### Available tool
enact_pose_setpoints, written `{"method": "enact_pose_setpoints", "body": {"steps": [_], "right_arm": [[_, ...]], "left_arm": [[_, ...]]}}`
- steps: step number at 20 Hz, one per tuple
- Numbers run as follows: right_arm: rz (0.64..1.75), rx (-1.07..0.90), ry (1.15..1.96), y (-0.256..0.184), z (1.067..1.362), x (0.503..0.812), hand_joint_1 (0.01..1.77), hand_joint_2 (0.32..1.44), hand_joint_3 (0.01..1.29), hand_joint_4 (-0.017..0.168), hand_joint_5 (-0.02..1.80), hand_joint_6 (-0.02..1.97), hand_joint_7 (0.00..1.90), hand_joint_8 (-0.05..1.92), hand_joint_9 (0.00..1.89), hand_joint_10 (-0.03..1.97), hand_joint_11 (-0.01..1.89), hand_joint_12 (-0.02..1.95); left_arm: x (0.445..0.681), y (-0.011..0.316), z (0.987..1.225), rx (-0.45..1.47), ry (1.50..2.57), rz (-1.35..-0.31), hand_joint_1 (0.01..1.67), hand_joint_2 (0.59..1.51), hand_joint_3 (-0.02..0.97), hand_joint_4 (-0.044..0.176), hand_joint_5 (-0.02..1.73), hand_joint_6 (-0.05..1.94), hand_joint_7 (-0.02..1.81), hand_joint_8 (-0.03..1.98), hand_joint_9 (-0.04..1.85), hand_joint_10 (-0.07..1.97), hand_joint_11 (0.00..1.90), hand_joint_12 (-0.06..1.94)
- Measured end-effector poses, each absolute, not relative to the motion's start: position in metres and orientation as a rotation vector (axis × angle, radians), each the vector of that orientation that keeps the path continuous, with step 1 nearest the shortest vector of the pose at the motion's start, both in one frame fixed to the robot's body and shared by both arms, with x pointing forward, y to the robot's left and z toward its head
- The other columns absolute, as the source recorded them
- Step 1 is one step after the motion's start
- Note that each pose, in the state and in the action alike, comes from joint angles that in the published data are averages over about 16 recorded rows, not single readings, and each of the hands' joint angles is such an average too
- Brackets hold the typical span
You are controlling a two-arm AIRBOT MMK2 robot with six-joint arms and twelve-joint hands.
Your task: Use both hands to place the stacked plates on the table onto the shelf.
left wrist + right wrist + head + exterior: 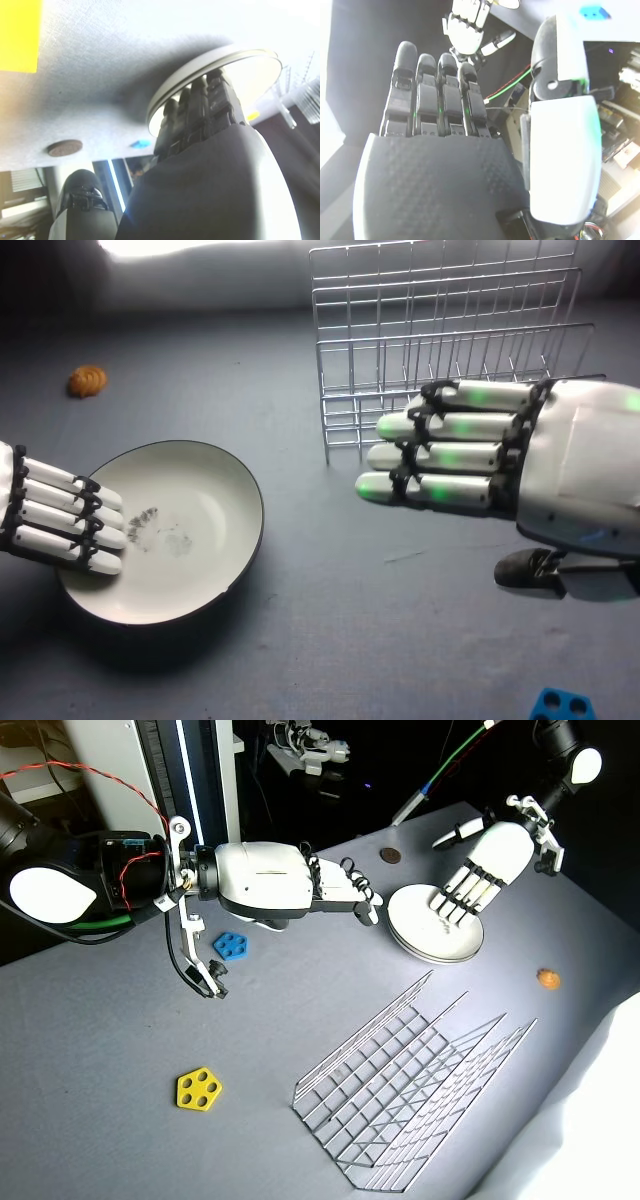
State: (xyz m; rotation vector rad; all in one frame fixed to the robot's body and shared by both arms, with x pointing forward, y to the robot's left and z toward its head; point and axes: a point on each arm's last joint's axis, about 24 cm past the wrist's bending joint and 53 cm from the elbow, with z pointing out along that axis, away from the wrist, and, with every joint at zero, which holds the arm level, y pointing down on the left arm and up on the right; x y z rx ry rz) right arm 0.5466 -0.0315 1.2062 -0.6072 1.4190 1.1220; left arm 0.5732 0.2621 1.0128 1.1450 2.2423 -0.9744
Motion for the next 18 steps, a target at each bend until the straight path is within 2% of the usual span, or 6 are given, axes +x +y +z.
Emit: {"method": "enact_pose_setpoints", "body": {"steps": [5,18], "right_arm": [[1.105,-0.623,1.423,-0.017,1.194,0.557,1.16,0.99,0.01,0.003,0.20,0.03,0.22,0.02,0.17,0.01,0.02,0.68],[1.118,-0.654,1.379,0.043,1.185,0.590,1.24,0.97,0.01,0.003,0.19,0.03,0.19,0.02,0.17,0.01,0.02,0.66]], "left_arm": [[0.572,0.248,1.012,1.144,2.228,-0.993,0.02,1.040,0.019,-0.003,0.04,-0.01,-0.01,-0.01,0.01,0.00,0.02,0.01],[0.571,0.202,1.015,1.140,2.181,-1.048,0.02,1.039,0.019,-0.006,0.06,-0.01,0.00,-0.01,0.03,0.01,0.02,0.03]]}}
